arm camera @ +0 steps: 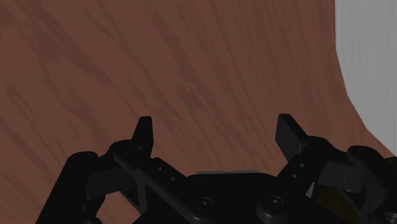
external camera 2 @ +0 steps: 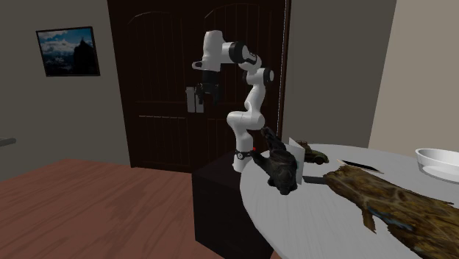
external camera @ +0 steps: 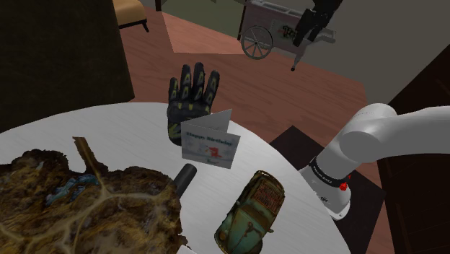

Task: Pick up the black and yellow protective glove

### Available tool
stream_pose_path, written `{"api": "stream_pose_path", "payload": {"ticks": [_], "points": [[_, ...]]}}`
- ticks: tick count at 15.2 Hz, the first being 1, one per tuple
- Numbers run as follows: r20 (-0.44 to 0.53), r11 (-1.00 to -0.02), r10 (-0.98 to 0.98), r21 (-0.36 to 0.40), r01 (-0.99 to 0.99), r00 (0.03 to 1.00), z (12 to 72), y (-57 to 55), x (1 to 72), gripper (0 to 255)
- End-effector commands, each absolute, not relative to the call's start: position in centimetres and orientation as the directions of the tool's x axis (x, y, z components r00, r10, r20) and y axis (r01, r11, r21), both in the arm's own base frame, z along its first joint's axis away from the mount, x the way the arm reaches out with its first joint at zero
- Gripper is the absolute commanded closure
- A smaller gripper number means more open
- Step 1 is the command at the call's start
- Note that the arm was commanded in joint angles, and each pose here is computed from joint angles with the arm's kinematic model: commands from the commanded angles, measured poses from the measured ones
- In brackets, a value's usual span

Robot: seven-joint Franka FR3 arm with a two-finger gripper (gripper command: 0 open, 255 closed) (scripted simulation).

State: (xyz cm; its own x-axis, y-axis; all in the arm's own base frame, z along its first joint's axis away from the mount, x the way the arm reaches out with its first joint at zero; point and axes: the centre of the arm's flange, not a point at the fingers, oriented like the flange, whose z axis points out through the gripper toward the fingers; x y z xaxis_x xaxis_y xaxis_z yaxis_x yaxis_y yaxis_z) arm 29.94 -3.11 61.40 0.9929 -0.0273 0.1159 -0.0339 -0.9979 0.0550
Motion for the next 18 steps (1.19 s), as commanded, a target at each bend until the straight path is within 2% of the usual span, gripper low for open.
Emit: {"api": "stream_pose_path", "payload": {"ticks": [1, 9, 18], "points": [[0.116, -0.998, -0.027, 0.055, -0.034, 0.993, 61.4, -3.1, 29.9, 0], [0.06, -0.974, -0.225, -0.036, -0.223, 0.973, 56.9, 5.1, 31.8, 0], [-0.023, -0.895, -0.43, -0.123, -0.429, 0.903, 52.6, 14.2, 35.5, 0]]}}
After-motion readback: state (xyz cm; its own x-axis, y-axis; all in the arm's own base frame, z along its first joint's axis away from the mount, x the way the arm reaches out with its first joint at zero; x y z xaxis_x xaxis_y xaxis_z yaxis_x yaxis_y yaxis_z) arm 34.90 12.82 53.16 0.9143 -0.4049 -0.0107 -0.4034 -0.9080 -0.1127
